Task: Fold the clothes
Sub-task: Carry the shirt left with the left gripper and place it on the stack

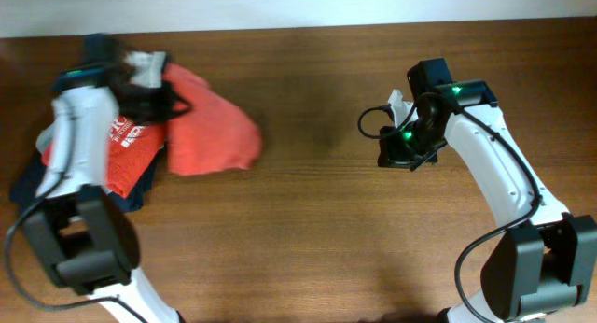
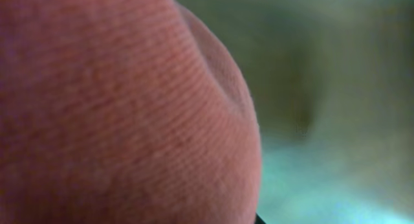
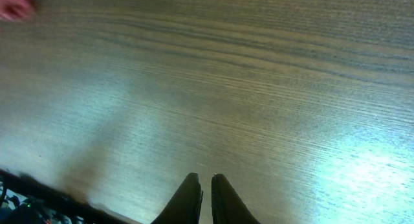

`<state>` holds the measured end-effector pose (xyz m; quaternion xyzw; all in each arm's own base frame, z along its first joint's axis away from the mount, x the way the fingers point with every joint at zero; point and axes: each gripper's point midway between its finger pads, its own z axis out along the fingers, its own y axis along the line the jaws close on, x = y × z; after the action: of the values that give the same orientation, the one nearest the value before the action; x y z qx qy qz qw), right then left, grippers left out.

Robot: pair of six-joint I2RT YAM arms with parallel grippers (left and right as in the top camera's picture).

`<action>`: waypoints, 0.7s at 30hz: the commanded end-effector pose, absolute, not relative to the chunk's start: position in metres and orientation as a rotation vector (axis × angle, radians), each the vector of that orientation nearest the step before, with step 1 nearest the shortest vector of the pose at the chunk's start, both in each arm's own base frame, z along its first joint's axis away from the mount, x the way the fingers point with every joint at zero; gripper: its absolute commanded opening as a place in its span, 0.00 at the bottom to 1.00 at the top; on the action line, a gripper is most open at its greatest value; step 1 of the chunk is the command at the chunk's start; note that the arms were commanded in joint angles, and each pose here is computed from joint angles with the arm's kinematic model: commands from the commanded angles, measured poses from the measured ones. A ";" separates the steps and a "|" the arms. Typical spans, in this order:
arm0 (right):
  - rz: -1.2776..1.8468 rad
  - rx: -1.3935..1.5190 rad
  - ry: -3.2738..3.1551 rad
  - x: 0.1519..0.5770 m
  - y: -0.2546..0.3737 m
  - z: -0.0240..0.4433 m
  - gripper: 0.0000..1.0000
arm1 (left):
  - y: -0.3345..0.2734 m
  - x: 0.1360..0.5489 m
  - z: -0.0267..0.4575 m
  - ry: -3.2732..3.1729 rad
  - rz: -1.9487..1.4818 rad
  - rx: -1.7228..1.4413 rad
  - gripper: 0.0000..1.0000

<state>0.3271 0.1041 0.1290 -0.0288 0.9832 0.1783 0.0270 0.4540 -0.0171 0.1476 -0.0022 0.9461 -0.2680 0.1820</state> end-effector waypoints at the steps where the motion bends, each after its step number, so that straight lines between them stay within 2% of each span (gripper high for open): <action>1: 0.564 -0.107 3.046 0.324 0.106 0.129 0.13 | 0.092 0.457 0.168 2.555 -0.577 -0.165 0.00; 6: 0.564 -0.105 3.056 0.322 0.106 0.129 0.13 | 0.169 0.434 0.167 2.521 -0.491 -0.357 0.00; 13: 0.563 -0.104 3.055 0.322 0.105 0.129 0.13 | 0.226 0.404 0.161 2.512 -0.404 -0.526 0.02; 14: 0.563 -0.105 3.053 0.323 0.105 0.129 0.13 | 0.232 0.400 0.159 2.523 -0.370 -0.545 0.09; 16: 0.563 -0.105 3.052 0.323 0.106 0.129 0.23 | 0.236 0.399 0.158 2.527 -0.350 -0.553 0.35; 17: 0.563 -0.105 3.053 0.323 0.105 0.129 0.27 | 0.235 0.399 0.159 2.523 -0.357 -0.566 0.43; 18: 0.563 -0.106 3.053 0.323 0.105 0.129 0.31 | 0.235 0.399 0.159 2.522 -0.362 -0.576 0.49; 21: 0.563 -0.105 3.057 0.322 0.105 0.129 0.35 | 0.235 0.399 0.158 2.527 -0.353 -0.580 0.48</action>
<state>0.3229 0.1035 0.1286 -0.0299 0.9835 0.1774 0.0187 0.3968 0.2294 0.1423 -0.2193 0.9324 -0.1518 0.2438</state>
